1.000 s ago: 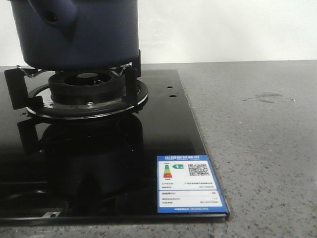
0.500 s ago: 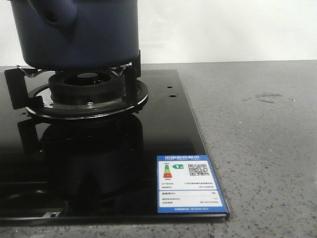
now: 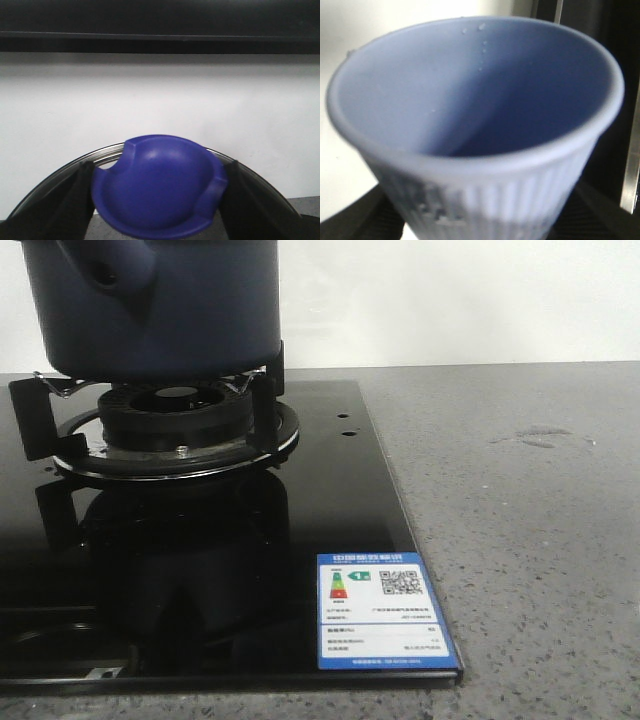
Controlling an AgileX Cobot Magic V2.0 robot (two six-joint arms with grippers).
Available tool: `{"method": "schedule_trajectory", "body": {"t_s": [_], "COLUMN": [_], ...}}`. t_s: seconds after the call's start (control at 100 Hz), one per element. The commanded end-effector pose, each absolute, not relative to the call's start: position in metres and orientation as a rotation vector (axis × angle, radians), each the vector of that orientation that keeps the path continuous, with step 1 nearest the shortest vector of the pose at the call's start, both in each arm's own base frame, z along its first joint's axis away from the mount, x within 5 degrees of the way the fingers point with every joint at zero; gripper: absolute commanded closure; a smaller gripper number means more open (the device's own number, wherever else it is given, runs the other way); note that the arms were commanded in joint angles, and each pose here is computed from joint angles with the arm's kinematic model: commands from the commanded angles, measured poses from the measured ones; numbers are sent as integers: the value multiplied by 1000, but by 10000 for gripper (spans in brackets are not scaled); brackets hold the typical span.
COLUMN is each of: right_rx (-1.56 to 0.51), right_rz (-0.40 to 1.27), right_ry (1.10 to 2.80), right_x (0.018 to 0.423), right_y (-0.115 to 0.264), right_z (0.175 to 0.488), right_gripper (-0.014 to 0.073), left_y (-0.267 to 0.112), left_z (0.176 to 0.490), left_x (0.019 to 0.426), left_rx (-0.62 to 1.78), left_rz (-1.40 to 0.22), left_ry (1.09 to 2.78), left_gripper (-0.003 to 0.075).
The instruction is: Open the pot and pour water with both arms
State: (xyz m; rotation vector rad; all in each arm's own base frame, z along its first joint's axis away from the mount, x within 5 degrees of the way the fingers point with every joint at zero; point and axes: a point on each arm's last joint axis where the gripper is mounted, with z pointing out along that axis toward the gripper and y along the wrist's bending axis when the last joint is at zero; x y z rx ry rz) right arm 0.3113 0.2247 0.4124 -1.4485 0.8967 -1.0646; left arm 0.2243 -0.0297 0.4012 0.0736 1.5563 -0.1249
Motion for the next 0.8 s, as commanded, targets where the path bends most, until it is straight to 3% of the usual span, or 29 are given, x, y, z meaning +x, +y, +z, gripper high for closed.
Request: {"method": "schedule_trajectory", "body": {"t_s": [0.0, 0.18, 0.43, 0.62, 0.79], "right_rx": [-1346, -1190, -836, -601, -519], "right_rz": [-1082, -933, -582, -339, -216], "right_ry": [883, 1057, 1260, 1369, 1460], "right_x": [299, 300, 293, 288, 279], "right_y": [214, 209, 193, 159, 120], "right_z": [444, 444, 459, 459, 435], "right_gripper": [319, 319, 319, 319, 319], "left_y": [-26, -26, -26, -26, -26], "left_z": [430, 430, 430, 430, 430], "left_x": [216, 216, 216, 216, 216], "left_rx": [36, 36, 36, 36, 36], "left_rz": [-118, -118, -118, -118, -118], "left_ry": [1388, 1388, 1388, 1388, 1388], "left_gripper": [362, 362, 362, 362, 362]}}
